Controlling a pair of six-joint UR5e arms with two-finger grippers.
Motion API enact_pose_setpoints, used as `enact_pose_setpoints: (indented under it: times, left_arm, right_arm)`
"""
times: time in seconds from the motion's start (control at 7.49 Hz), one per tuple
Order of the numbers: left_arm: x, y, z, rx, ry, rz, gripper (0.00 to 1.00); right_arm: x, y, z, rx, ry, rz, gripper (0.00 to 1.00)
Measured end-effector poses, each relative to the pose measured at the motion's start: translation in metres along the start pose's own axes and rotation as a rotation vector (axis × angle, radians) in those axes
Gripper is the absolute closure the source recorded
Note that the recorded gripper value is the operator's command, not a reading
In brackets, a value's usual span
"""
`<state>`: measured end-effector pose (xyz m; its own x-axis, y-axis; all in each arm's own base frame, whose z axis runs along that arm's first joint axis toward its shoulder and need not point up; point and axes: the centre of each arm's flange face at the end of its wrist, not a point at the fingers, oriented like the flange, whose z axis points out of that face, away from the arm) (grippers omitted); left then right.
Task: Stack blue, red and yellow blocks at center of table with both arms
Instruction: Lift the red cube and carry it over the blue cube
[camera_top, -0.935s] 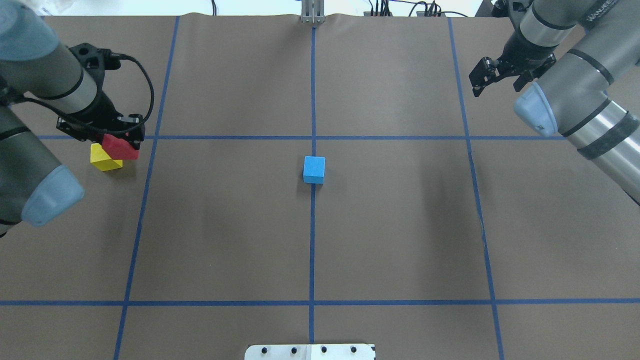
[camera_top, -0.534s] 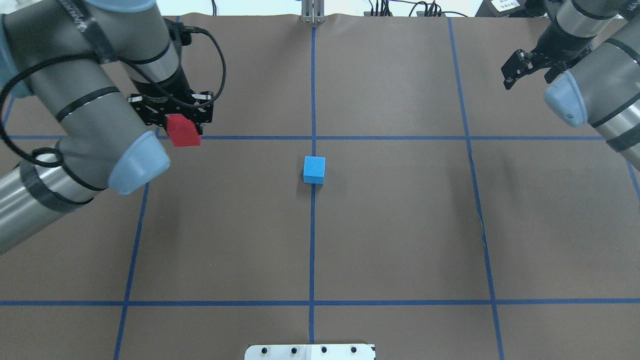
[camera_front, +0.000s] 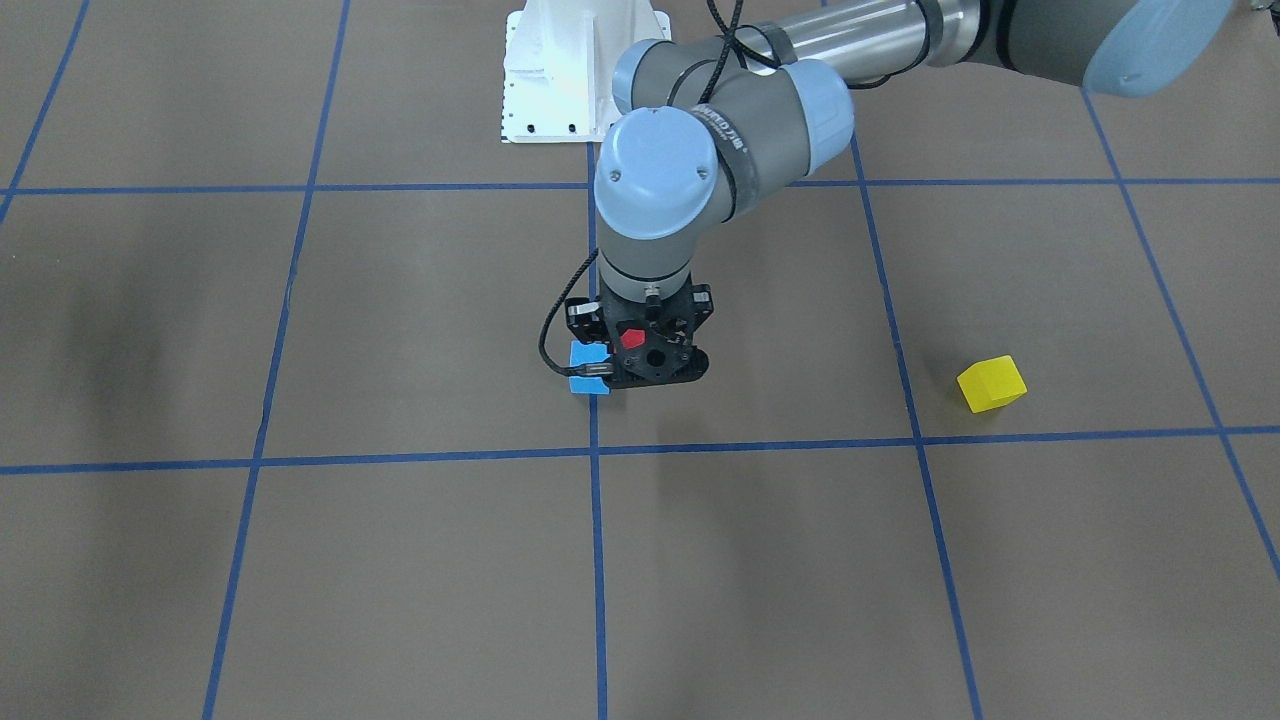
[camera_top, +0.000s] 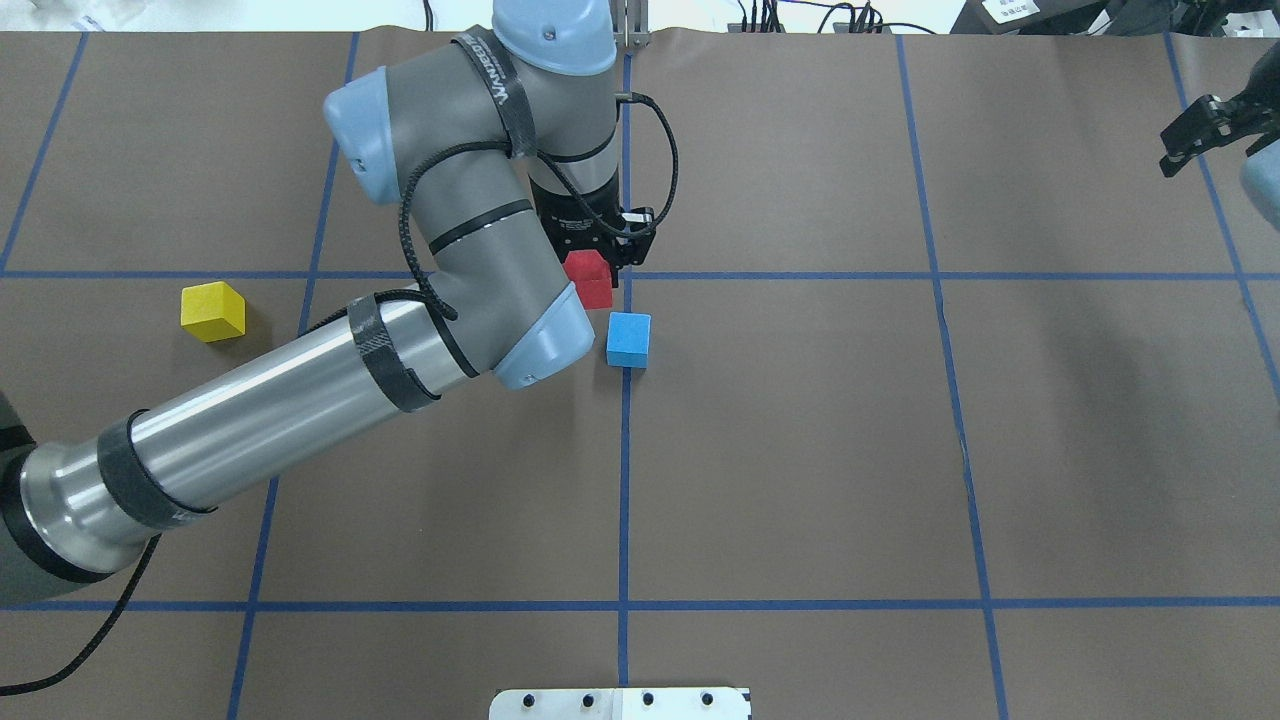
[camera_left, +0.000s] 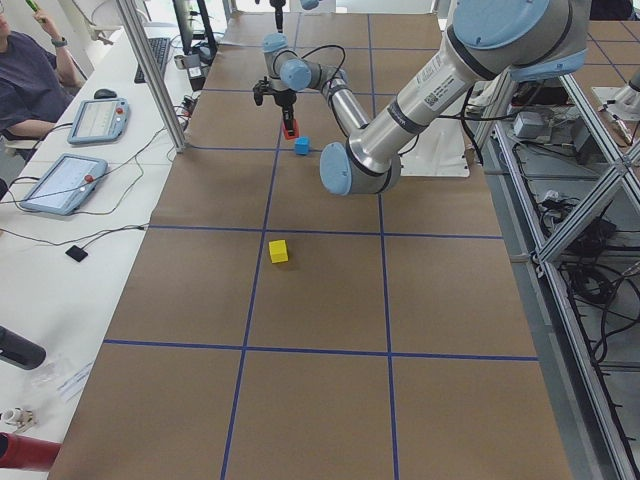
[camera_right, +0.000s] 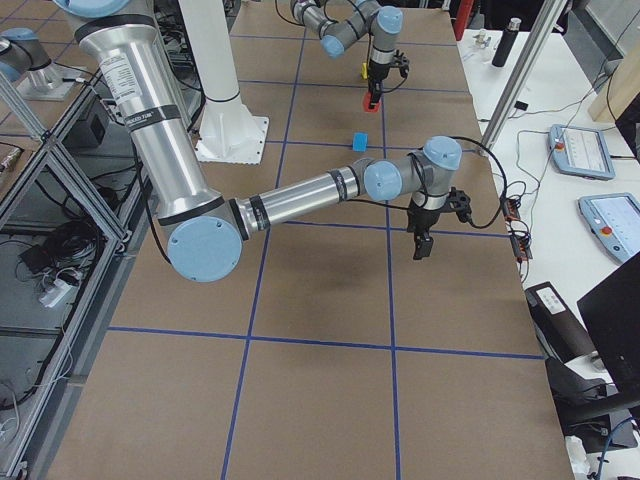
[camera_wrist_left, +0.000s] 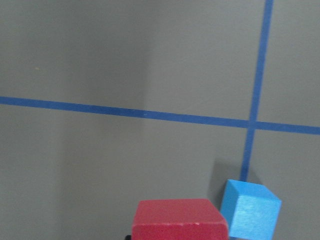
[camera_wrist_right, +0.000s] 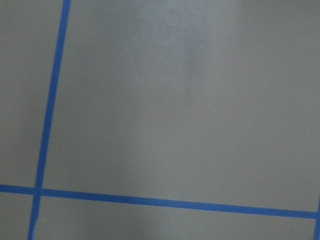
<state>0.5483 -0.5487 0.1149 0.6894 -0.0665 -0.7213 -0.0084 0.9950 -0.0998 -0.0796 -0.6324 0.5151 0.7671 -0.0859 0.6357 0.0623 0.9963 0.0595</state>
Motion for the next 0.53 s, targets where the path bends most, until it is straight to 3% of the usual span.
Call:
enact_pose_setpoints:
  times: [0.27, 0.53]
  left_arm:
    - [0.020, 0.007, 0.015, -0.001, -0.003, 0.030, 1.00]
    - [0.028, 0.015, 0.028, 0.000, -0.017, 0.073, 1.00]
  right_arm:
    - [0.051, 0.003, -0.001, -0.017, -0.044, 0.006, 0.01]
    - [0.063, 0.005, 0.000, -0.025, -0.075, 0.011, 0.01]
